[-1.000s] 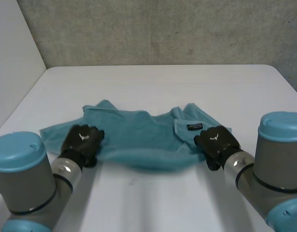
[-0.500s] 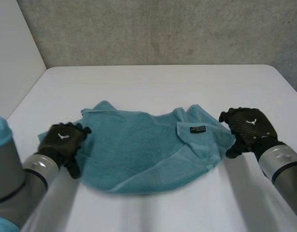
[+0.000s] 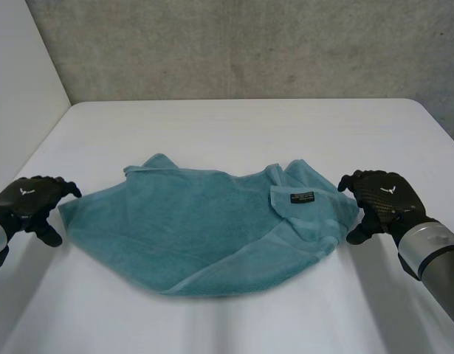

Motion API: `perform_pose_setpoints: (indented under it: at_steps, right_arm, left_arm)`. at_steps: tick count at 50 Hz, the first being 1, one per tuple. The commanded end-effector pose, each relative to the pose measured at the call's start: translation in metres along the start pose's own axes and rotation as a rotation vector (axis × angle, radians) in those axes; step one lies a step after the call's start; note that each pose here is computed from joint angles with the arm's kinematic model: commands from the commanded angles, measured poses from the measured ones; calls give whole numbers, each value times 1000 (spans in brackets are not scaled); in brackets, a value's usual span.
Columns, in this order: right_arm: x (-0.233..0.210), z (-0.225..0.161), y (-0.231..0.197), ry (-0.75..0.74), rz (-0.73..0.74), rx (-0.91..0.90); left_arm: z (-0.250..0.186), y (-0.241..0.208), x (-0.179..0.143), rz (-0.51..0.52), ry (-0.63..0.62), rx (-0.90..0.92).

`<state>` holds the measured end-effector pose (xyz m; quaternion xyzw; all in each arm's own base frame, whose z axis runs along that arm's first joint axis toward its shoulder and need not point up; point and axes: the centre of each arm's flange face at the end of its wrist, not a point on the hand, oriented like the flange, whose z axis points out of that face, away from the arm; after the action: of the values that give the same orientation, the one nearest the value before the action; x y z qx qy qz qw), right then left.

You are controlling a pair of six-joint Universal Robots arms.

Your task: Fold the laundry

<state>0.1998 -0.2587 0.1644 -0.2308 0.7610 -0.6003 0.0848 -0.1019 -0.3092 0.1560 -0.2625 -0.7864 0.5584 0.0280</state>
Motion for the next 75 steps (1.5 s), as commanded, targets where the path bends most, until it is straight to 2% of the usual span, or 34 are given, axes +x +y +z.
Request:
perform_pose_setpoints:
  at_steps: [1,10,25,32,39,47,55,62,68,75]
  right_arm:
    - [-1,0,2,-3,0,-6]
    - [-1,2,6,-5,1,-22]
    - [-1,3,8,-5,2,-28]
    - [2,4,7,5,3,-26]
    - [6,11,-16,-12,-19,28]
    - [-1,19,-59,-166,-181,44]
    - [-49,53,-70,-367,-458,52]
    - [-70,77,-66,-426,-602,76]
    - [-90,92,-51,-471,-658,83]
    - [-94,111,-37,-431,-763,68]
  left_arm:
    - [7,16,2,5,85,-1]
    - [13,26,12,-7,125,-14]
    - [24,26,28,47,158,30]
    - [23,13,36,91,167,71]
    - [11,-5,34,119,143,118]
    - [-4,-24,31,156,109,168]
    - [-13,-36,29,176,87,197]
    - [-15,-38,30,162,89,202]
    - [-16,-40,33,143,98,207]
    - [-16,-43,36,151,106,216]
